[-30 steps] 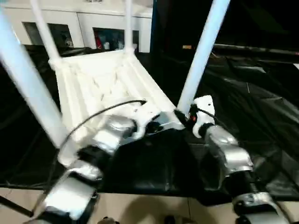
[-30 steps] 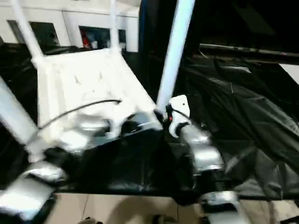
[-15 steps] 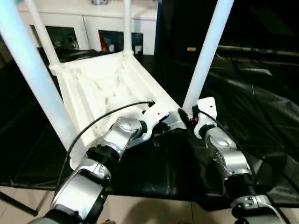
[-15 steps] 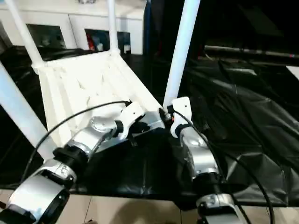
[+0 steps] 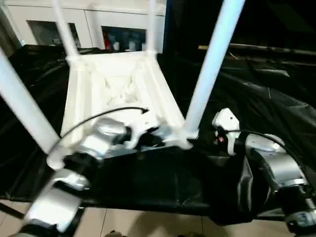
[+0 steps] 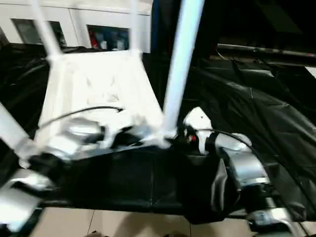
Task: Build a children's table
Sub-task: Rotate leg to tighten
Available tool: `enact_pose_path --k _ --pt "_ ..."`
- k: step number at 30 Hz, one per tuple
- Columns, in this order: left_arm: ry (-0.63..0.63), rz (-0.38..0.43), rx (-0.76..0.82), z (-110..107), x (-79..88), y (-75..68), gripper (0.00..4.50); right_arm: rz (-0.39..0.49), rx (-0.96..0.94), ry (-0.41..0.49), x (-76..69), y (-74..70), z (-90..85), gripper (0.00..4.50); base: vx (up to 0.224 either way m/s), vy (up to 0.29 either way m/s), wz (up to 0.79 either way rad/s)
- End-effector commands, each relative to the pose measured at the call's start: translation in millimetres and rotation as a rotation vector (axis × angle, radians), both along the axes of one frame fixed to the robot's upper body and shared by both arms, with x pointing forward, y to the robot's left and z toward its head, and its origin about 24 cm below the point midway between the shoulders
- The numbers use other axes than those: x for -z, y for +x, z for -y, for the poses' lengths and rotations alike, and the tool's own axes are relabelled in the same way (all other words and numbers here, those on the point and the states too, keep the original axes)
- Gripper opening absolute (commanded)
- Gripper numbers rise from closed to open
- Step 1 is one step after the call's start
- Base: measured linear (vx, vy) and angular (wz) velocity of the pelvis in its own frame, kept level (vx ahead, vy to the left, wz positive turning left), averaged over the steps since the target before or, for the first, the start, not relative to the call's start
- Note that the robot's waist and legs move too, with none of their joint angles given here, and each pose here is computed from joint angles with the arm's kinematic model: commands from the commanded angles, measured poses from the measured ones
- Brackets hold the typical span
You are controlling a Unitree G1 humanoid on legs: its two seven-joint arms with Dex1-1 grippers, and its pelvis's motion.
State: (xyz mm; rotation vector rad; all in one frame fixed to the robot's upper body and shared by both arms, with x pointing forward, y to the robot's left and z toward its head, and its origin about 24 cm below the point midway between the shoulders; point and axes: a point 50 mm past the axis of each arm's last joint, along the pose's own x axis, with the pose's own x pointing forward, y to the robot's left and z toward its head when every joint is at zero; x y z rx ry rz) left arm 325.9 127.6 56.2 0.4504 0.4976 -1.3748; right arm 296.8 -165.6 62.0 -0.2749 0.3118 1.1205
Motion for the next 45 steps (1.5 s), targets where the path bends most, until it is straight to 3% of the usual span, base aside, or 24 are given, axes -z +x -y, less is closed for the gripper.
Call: enact_pose_path --k 1,11,18,26,28,29,31,35,40,41,44,45 --pt "0.012 -0.049 0.100 7.1 4.9 -10.1 0.00 -0.025 -0.046 -0.010 3.7 -2.1 -7.5 3.26 0.000 0.000 0.00" --pt "0.000 -0.044 0.117 4.4 0.7 -11.6 0.00 -0.033 -0.067 0.025 1.8 1.4 -15.3 3.26 0.000 0.000 0.00" --pt "-0.007 -0.034 0.106 6.4 -0.2 -10.4 0.00 -0.046 -0.092 0.018 4.2 -0.3 -19.3 2.69 0.000 0.000 0.00" --pt "-0.005 -0.027 0.074 4.1 0.8 -8.4 0.00 -0.058 -0.096 0.025 7.1 -1.9 -21.3 2.59 0.000 0.000 0.00" --pt "-0.016 0.004 0.002 6.0 1.1 -2.7 0.00 -0.032 -0.048 0.017 10.8 0.3 -22.0 2.59 0.000 0.000 0.00" --pt "-0.065 0.020 -0.123 12.7 -0.1 6.5 0.00 -0.004 0.080 0.026 17.1 6.9 -23.1 2.59 0.000 0.000 0.00" --pt "-0.095 0.037 -0.219 20.5 0.2 13.5 0.00 0.003 0.231 0.056 23.3 14.2 -24.2 2.59 -0.025 0.000 -0.02" --pt "-0.114 0.076 -0.378 48.3 6.6 21.9 0.00 -0.059 0.566 0.161 38.9 23.5 -36.8 2.59 -0.013 0.000 -0.01" --pt "-0.125 0.091 -0.402 72.3 9.3 20.5 0.00 -0.066 0.657 0.161 45.4 23.9 -58.1 2.59 0.000 0.000 0.00" --pt "-0.123 0.097 -0.375 85.9 11.0 16.8 0.00 -0.064 0.630 0.161 46.5 21.6 -76.4 2.59 0.000 0.000 0.00" --pt "-0.123 0.095 -0.349 94.2 11.5 14.3 0.00 -0.036 0.546 0.156 45.1 18.0 -89.4 2.59 0.000 0.000 0.00" --pt "-0.123 0.094 -0.345 93.4 11.1 14.5 0.00 -0.027 0.530 0.154 44.7 17.5 -88.3 2.89 0.000 0.000 0.00"
